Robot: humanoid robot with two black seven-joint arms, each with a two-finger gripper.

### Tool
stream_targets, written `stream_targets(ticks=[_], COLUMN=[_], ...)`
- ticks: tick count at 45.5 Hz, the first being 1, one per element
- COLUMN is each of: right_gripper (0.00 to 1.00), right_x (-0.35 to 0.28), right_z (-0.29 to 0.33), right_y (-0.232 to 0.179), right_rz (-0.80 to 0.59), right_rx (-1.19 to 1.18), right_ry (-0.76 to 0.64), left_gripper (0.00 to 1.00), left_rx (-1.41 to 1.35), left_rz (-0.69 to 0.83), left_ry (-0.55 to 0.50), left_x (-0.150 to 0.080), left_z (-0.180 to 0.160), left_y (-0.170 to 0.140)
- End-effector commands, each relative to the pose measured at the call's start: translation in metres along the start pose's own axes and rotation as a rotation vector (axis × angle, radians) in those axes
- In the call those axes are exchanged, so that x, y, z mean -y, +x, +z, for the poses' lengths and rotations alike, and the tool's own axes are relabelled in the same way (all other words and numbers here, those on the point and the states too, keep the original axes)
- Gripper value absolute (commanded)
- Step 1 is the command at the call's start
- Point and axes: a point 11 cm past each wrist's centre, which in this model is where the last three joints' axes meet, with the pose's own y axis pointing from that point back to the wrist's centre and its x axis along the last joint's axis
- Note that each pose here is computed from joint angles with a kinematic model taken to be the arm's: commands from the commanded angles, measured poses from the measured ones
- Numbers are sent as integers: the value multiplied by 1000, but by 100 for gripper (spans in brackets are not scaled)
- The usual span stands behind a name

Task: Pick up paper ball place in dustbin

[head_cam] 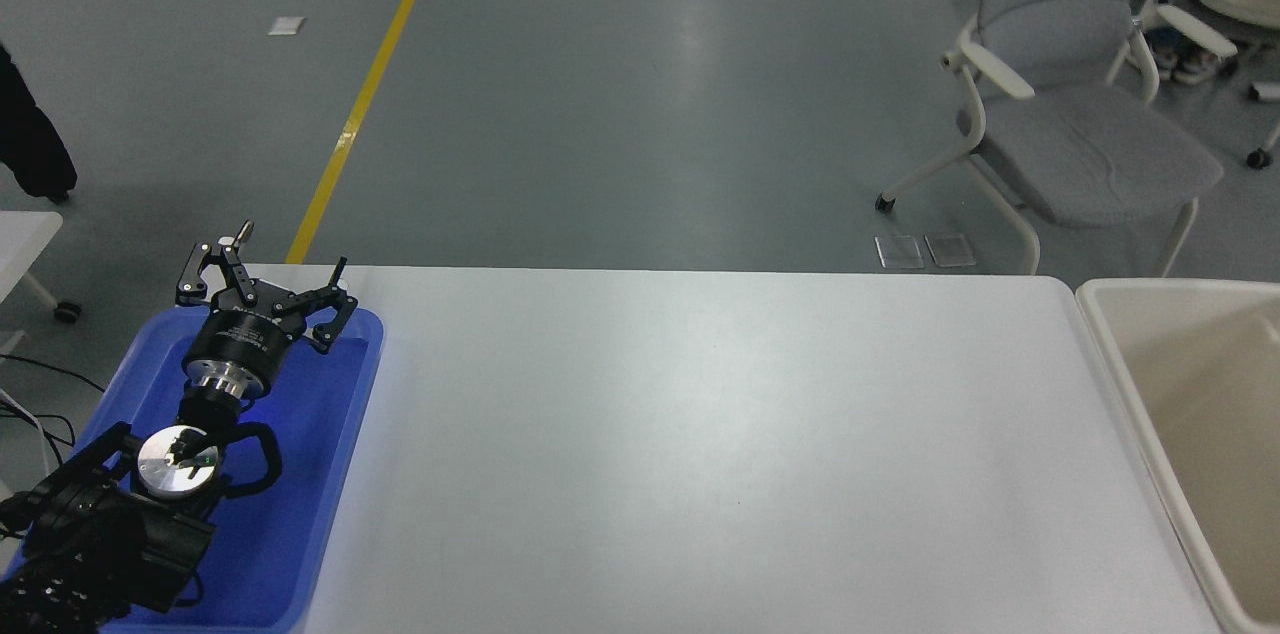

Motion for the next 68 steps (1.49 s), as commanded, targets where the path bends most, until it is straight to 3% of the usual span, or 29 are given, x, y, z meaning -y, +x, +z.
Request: stream_targets(ticks=[1,16,34,35,37,39,46,68], right_gripper=[0,0,0,2,34,56,99,100], right_x=[11,9,7,7,7,7,7,8], right_z=[37,31,22,22,22,21,21,-9], right_y=[-63,-136,-153,-153,-154,-152,-148,-153], right_rz=[24,10,-9,-9,-6,7,45,17], right_rx=[137,158,169,169,171,169,168,193], right_ry=[-92,-109,-101,-101,-100,-99,-99,-51], left_gripper=[100,100,100,100,100,100,100,100], left_rx=[0,0,0,0,0,0,0,0], left_rz=[0,0,0,0,0,0,0,0], left_ry=[-1,-1,-1,1,-1,-1,1,-1], left_x=[0,0,0,0,0,0,0,0], left_z=[0,0,0,0,0,0,0,0], left_y=[0,0,0,0,0,0,0,0])
